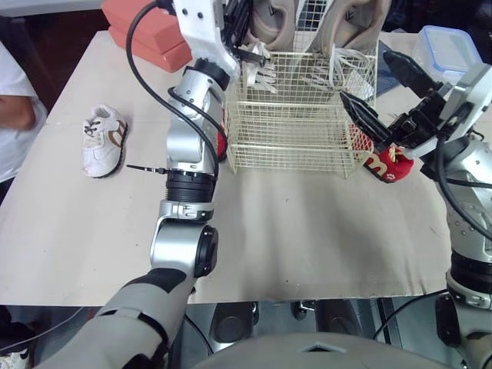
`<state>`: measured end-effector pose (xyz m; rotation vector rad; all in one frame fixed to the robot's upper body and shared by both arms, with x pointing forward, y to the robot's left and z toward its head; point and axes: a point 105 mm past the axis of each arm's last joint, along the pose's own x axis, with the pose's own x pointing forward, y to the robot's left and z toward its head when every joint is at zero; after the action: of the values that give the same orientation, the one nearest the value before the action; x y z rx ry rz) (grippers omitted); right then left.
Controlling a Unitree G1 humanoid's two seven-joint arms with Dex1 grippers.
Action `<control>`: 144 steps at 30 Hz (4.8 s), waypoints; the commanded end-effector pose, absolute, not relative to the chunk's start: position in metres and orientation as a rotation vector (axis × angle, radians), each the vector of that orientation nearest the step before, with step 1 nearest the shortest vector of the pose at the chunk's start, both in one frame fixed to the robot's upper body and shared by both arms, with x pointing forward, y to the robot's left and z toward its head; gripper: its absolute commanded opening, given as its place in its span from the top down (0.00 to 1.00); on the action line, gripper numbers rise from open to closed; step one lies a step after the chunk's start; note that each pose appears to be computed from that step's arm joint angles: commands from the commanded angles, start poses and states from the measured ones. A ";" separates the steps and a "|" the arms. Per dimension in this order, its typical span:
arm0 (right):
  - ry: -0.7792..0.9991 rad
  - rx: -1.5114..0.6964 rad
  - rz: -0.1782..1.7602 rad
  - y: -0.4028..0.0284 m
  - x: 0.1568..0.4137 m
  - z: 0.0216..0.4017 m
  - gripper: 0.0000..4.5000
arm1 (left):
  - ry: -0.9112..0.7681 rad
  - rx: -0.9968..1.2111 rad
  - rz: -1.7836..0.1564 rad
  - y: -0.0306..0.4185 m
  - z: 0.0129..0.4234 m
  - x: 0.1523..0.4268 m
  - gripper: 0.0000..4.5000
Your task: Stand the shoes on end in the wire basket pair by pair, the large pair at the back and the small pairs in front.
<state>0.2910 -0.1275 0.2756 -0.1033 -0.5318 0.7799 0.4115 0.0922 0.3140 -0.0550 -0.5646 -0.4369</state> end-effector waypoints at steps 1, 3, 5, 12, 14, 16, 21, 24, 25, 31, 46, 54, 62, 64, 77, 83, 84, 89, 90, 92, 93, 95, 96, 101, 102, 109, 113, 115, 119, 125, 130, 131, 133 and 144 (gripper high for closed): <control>-0.582 -0.120 0.781 -0.128 0.285 0.283 0.00 | -0.431 -0.103 -0.480 0.088 0.284 0.418 0.70; -0.583 -0.121 0.780 -0.128 0.285 0.284 0.00 | -0.440 -0.090 -0.474 0.089 0.286 0.417 0.50; -0.584 -0.122 0.780 -0.129 0.285 0.283 0.00 | -0.461 -0.071 -0.457 0.090 0.289 0.417 0.29; -0.562 -0.137 0.744 -0.139 0.283 0.281 0.00 | -0.521 -0.038 -0.508 0.092 0.295 0.397 0.01; -0.536 -0.137 0.711 -0.149 0.282 0.278 0.00 | -0.558 -0.017 -0.582 0.090 0.300 0.382 0.01; -0.490 -0.139 0.676 -0.161 0.281 0.272 0.00 | -0.581 0.012 -0.647 0.089 0.305 0.369 0.01; -0.295 -0.185 0.586 -0.194 0.275 0.234 0.00 | -0.540 0.085 -0.975 0.079 0.306 0.327 0.01; -0.193 -0.182 0.557 -0.213 0.271 0.213 0.00 | -0.389 0.145 -1.173 0.081 0.291 0.305 0.01; -0.157 -0.184 0.556 -0.219 0.269 0.205 0.00 | -0.318 0.171 -1.220 0.083 0.284 0.299 0.01; 0.019 -0.184 0.559 -0.243 0.272 0.169 0.00 | -0.078 0.256 -1.306 0.098 0.266 0.281 0.01; 0.140 -0.137 0.627 -0.259 0.306 0.133 0.19 | -0.034 0.301 -1.333 0.093 0.272 0.263 0.00; 0.110 -0.158 0.619 -0.258 0.307 0.136 1.00 | -0.039 0.302 -1.336 0.092 0.271 0.264 0.00; -0.226 -0.230 0.443 -0.278 0.305 0.188 1.00 | -0.062 0.308 -1.333 0.094 0.272 0.267 0.00; -0.322 -0.298 0.396 -0.284 0.300 0.202 1.00 | -0.067 0.318 -1.319 0.099 0.273 0.270 0.00; -0.822 -1.152 0.724 -0.204 0.258 0.253 1.00 | -0.149 0.396 -1.302 0.122 0.295 0.283 0.00; -0.894 -1.389 1.021 -0.162 0.250 0.239 1.00 | -0.237 0.408 -1.337 0.117 0.310 0.285 0.00; -0.911 -1.407 1.058 -0.155 0.249 0.239 1.00 | -0.232 0.420 -1.353 0.114 0.308 0.285 0.00; -1.025 -1.451 1.148 -0.126 0.250 0.245 1.00 | -0.148 0.455 -1.476 0.097 0.290 0.280 0.00; -1.059 -1.469 1.156 -0.120 0.250 0.248 1.00 | -0.099 0.469 -1.520 0.093 0.282 0.276 0.00; -1.087 -1.484 1.168 -0.115 0.251 0.249 1.00 | -0.042 0.491 -1.562 0.089 0.272 0.273 0.00; -1.094 -1.501 1.177 -0.114 0.252 0.248 1.00 | -0.004 0.505 -1.564 0.088 0.267 0.275 0.00; -1.107 -1.516 1.195 -0.112 0.253 0.246 1.00 | 0.062 0.512 -1.583 0.087 0.258 0.277 0.00; -1.119 -1.528 1.203 -0.111 0.252 0.245 1.00 | 0.088 0.511 -1.593 0.087 0.255 0.278 0.00; -1.155 -1.553 1.220 -0.112 0.252 0.241 1.00 | 0.186 0.492 -1.654 0.090 0.249 0.281 0.40; -1.162 -1.559 1.224 -0.112 0.251 0.239 1.00 | 0.201 0.492 -1.667 0.091 0.248 0.281 0.52; -1.182 -1.540 1.185 -0.112 0.253 0.240 1.00 | 0.295 0.526 -1.744 0.093 0.239 0.277 0.90; -1.113 -1.478 1.158 -0.118 0.257 0.240 0.76 | 0.254 0.513 -1.722 0.088 0.240 0.281 0.90; -1.097 -1.420 1.133 -0.121 0.257 0.242 0.55 | 0.195 0.488 -1.682 0.084 0.245 0.287 0.90; -1.032 -1.294 1.047 -0.134 0.261 0.247 0.14 | 0.047 0.397 -1.574 0.079 0.261 0.301 0.90; -0.783 -1.001 0.949 -0.158 0.270 0.239 0.00 | -0.233 0.144 -1.397 0.074 0.294 0.314 0.90; -0.502 -0.294 0.968 -0.143 0.264 0.240 0.00 | -0.396 -0.005 -1.402 0.067 0.294 0.301 0.90; -0.460 -0.168 0.979 -0.137 0.261 0.240 0.00 | -0.403 -0.021 -1.384 0.065 0.291 0.302 0.90; -0.400 0.058 0.964 -0.131 0.261 0.244 0.00 | -0.405 -0.053 -1.380 0.062 0.281 0.300 0.90; -0.369 0.443 0.929 -0.114 0.268 0.275 0.00 | -0.424 -0.079 -1.339 0.054 0.260 0.306 0.90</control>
<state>0.2700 -0.1112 0.2651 0.4388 -0.3371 0.9387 0.3096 0.0541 0.2528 -0.1086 -0.3675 -1.3363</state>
